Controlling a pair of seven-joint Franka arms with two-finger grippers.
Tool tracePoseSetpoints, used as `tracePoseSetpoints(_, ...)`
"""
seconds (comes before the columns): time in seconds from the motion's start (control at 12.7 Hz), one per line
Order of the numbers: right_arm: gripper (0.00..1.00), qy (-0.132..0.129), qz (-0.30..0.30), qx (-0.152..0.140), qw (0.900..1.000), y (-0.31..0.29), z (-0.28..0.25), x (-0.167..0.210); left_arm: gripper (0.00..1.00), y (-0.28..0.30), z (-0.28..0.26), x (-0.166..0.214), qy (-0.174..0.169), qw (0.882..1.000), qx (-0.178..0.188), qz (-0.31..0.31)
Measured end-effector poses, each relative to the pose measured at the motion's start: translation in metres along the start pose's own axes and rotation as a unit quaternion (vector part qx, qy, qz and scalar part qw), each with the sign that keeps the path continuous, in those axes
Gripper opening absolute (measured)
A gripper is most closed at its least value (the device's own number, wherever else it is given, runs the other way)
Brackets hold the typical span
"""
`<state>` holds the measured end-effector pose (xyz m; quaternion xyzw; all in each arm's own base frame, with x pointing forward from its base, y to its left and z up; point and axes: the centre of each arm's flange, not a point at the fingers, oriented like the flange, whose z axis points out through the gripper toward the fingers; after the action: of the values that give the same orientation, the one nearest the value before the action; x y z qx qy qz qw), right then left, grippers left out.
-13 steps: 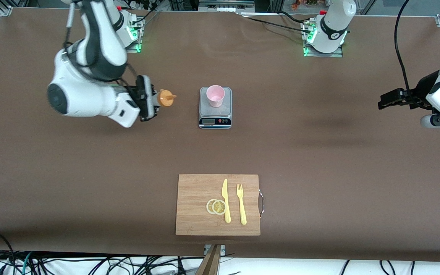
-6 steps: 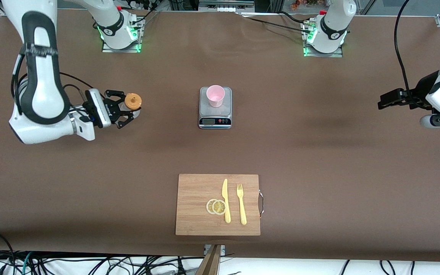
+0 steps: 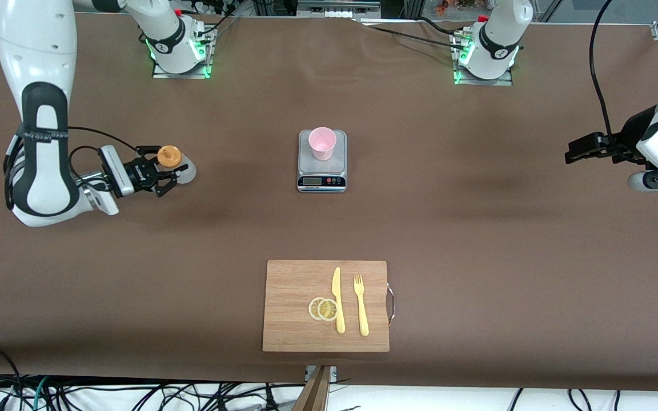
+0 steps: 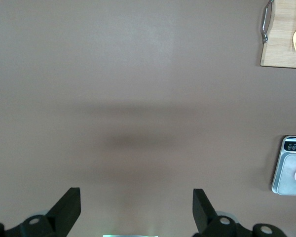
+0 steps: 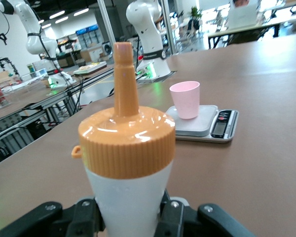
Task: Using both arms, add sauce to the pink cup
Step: 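Carry the sauce bottle with the right gripper back beside the scale, then lower the bottle onto the table and open the right gripper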
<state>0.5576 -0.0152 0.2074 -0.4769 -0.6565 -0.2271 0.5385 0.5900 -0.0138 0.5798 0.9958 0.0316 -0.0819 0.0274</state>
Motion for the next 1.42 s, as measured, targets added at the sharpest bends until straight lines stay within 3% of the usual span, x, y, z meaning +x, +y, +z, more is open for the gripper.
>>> tracePoseSetpoints(0.39,0.32,0.05,-0.05,-0.035,0.997,-0.016,-0.022,-0.066,1.0,0.0,0.0,0.0,0.0,1.0,0.0,0.0)
tracePoseSetpoints(0.71,0.32,0.054,-0.073,-0.053,0.994,-0.006,-0.03,-0.09,1.0,0.0,0.0,0.0,0.0,1.0,0.0,0.0)
tracePoseSetpoints(0.87,0.37,0.05,-0.076,-0.054,0.994,-0.004,-0.032,-0.089,1.0,0.0,0.0,0.0,0.0,1.0,0.0,0.0)
tracePoseSetpoints(1.26,0.94,0.021,-0.063,-0.081,0.994,-0.024,-0.069,-0.095,1.0,0.0,0.0,0.0,0.0,1.0,0.0,0.0)
tracePoseSetpoints(1.42,1.0,0.004,-0.05,-0.098,0.994,-0.04,-0.091,-0.099,1.0,0.0,0.0,0.0,0.0,1.0,0.0,0.0)
